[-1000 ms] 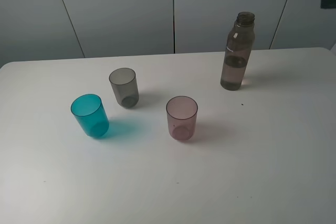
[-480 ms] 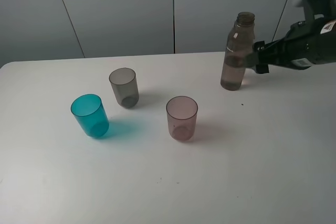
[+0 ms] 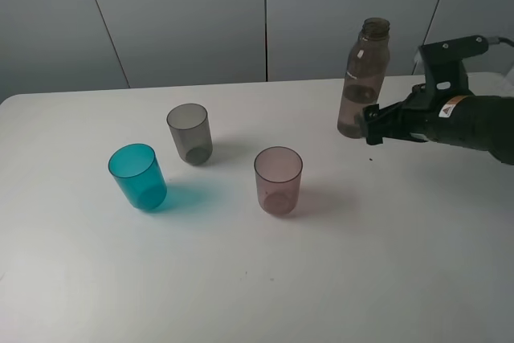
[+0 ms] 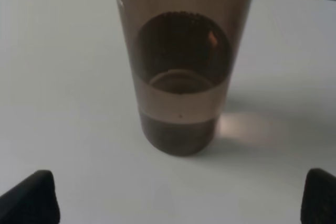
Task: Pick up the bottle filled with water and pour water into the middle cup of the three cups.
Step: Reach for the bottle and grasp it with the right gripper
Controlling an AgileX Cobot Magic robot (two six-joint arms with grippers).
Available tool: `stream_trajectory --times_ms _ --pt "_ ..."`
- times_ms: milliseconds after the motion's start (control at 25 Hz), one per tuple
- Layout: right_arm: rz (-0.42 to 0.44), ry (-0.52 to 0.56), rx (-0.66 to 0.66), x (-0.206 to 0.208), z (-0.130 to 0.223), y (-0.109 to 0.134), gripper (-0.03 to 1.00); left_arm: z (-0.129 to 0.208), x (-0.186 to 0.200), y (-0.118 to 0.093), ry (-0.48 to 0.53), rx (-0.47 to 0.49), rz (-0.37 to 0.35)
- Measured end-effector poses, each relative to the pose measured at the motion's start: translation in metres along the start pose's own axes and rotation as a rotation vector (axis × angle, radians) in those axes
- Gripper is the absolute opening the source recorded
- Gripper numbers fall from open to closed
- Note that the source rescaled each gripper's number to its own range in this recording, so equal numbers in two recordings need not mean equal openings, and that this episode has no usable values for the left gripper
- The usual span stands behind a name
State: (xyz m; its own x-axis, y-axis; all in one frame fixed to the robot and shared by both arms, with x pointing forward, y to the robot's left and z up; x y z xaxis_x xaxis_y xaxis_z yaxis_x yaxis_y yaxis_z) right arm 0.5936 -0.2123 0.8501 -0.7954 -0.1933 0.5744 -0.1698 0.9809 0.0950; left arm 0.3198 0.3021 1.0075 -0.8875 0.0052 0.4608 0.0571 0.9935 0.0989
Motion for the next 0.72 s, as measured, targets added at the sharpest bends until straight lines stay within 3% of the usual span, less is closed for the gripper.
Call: stream_trajectory --times_ms 160,480,720 --pt "-0.024 -0.1 -0.035 -0.018 -0.003 0.002 1.0 0.0 0.0 0.0 0.0 0.0 0.0" --pt "-0.023 -0.072 -0.062 -0.049 0.025 -0.001 1.0 0.0 0.0 0.0 0.0 0.0 0.0" --pt "-0.029 -0.134 -0.074 -0.06 0.013 0.0 1.0 0.0 0.0 0.0 0.0 -0.002 0.0"
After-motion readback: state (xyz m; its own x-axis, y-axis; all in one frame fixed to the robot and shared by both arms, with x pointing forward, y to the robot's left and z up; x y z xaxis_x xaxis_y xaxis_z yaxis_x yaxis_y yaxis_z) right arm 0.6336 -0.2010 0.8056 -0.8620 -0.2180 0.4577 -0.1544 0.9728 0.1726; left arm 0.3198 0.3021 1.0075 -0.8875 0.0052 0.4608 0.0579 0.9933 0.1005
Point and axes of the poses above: a point on each arm's last joint axis where the gripper is mounted, x pointing back along that axis away from the gripper, y along the wrist's bending axis when the last joint is at zero, z = x × y, the point moved 10 cm from there along -x, pointing out along that axis toward the gripper, and after that the axes turned 7 degrees about -x, right-handed, at the moved point
